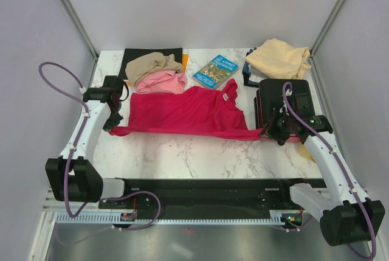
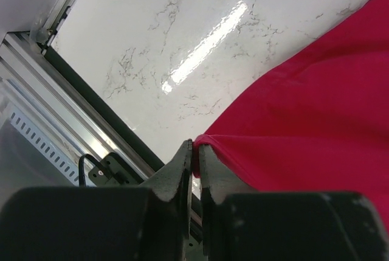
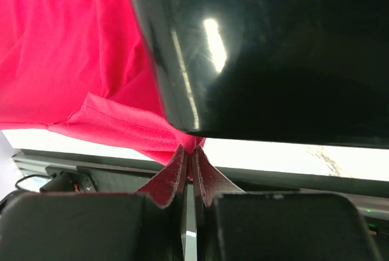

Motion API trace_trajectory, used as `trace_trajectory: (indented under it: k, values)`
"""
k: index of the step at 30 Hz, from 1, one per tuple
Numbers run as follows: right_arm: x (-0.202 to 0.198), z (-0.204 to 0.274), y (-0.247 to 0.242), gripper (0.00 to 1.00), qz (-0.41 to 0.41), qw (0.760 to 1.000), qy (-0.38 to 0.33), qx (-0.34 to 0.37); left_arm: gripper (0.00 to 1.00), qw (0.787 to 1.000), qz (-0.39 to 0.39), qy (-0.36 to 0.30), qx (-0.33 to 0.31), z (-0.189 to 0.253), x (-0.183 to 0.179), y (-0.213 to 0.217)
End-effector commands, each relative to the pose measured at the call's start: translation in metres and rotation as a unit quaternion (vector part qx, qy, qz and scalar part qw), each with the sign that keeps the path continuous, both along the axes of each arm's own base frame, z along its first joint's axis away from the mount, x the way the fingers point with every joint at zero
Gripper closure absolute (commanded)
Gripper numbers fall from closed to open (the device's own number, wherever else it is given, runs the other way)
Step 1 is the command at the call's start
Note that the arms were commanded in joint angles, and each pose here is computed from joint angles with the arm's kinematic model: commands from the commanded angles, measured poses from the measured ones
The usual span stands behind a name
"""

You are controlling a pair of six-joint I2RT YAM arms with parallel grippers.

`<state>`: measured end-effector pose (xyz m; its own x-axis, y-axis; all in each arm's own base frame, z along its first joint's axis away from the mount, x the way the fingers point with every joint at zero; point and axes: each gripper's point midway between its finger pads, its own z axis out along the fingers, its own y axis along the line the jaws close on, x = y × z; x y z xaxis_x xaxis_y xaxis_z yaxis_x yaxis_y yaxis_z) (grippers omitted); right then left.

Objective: Fold and stack the t-shirts

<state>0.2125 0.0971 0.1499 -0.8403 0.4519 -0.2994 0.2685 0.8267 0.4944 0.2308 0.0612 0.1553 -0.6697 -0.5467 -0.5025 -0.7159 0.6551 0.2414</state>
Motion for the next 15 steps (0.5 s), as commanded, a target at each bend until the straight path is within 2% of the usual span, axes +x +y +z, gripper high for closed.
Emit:
trace_trajectory:
  k: [1,2,8,11,15]
  values:
    - [-0.005,0.000,-0.013,0.89,-0.017,0.999,0.006,-0.034,0.83,1.000,-0.003,-0.006,-0.010,0.003,-0.013,-0.001]
    - [-0.006,-0.001,-0.014,0.88,-0.018,0.999,0.009,-0.038,0.81,1.000,-0.005,-0.004,-0.014,0.002,-0.016,-0.002]
    - [-0.026,-0.017,-0.015,0.61,-0.016,0.998,0.042,-0.039,0.71,1.000,-0.010,0.010,-0.025,-0.005,-0.037,-0.006]
    - [-0.031,-0.020,-0.014,0.61,-0.013,0.998,0.050,-0.037,0.69,1.000,-0.008,0.006,-0.021,0.000,-0.034,-0.004]
    - [-0.021,-0.007,-0.018,0.61,-0.017,0.998,0.026,-0.047,0.67,0.999,-0.014,-0.007,-0.033,0.013,-0.023,-0.008]
